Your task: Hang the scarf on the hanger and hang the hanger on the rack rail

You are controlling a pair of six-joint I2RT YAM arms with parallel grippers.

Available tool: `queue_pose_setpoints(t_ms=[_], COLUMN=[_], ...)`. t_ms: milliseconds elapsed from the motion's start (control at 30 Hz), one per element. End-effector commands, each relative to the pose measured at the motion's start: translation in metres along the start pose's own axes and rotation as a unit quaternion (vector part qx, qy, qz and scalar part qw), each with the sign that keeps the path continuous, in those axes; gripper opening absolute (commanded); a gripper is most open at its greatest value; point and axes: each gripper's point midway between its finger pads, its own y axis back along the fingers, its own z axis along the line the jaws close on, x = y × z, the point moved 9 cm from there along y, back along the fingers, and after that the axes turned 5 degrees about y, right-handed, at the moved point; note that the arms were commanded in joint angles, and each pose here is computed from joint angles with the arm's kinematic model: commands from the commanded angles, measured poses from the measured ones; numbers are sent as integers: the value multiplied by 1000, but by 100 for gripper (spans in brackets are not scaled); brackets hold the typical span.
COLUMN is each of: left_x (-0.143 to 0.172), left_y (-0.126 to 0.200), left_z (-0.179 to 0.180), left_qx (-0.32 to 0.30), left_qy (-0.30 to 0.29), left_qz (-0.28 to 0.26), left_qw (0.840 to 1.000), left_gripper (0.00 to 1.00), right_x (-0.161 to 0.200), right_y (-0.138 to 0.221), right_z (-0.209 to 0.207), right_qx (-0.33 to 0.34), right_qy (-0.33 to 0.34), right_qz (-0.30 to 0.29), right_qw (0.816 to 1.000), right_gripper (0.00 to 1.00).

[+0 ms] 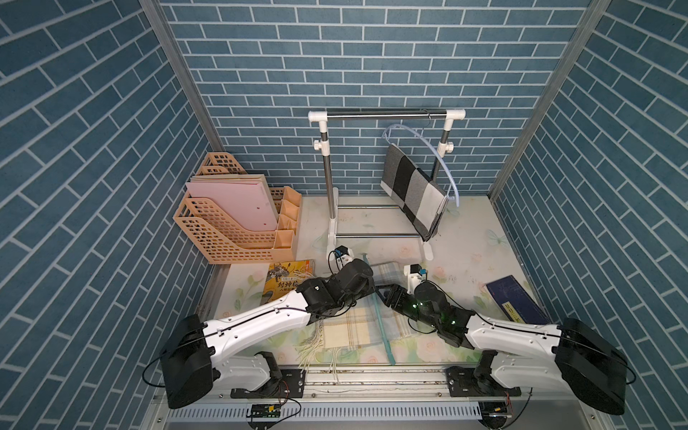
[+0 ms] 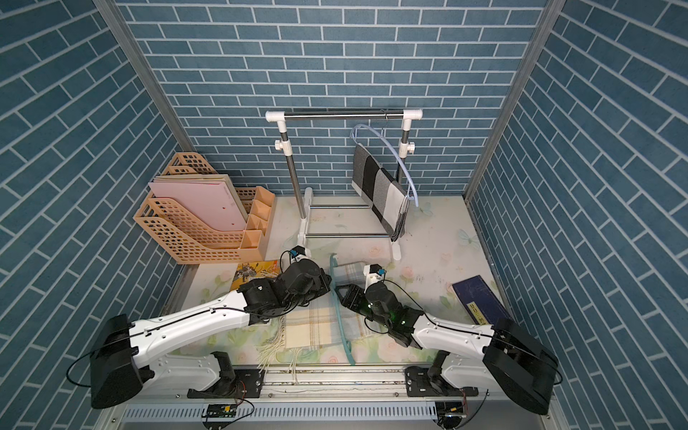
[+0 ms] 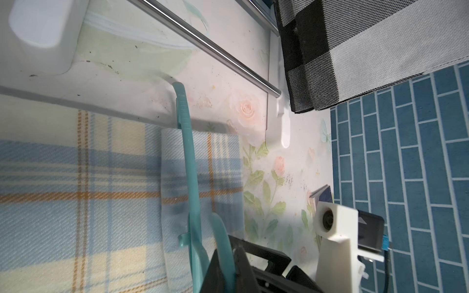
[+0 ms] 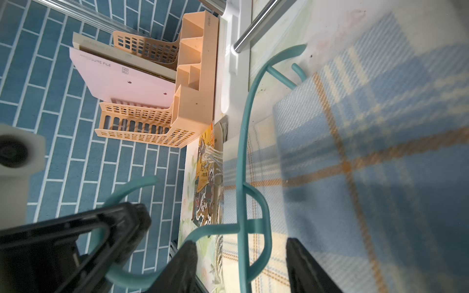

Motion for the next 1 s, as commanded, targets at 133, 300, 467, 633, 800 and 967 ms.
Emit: queue_pose_setpoints(t_ms=[133,300,467,633,800,967], left_x=[2,2,1,3,5,6], left_y=[-2,-6,-9,-14,-18,-20], left_z=[-9,-11,-15,-18,-19,-22], left_qx=[-6,-22,-35,-43,-52,-50], left_qy=[-4,0,7,6,3,1], left_qz=[13,11,6,7,9,14], left_qw=[1000,1000,999,999,999,999], left_gripper=[0,0,0,0,0,16], right_x=[-9,-7,6,12,8,7], right_y=[24,32,27,11,0,-16], right_z=[-2,1,0,17,25,22], right_qx=[54,74,64,47,69,115], right_qy=[90,183,219,251,271,290], right_qz=[-17,26,51,28,-11,-12], right_qw=[994,980,972,967,960,950], right_gripper=[60,60,60,63,64,63])
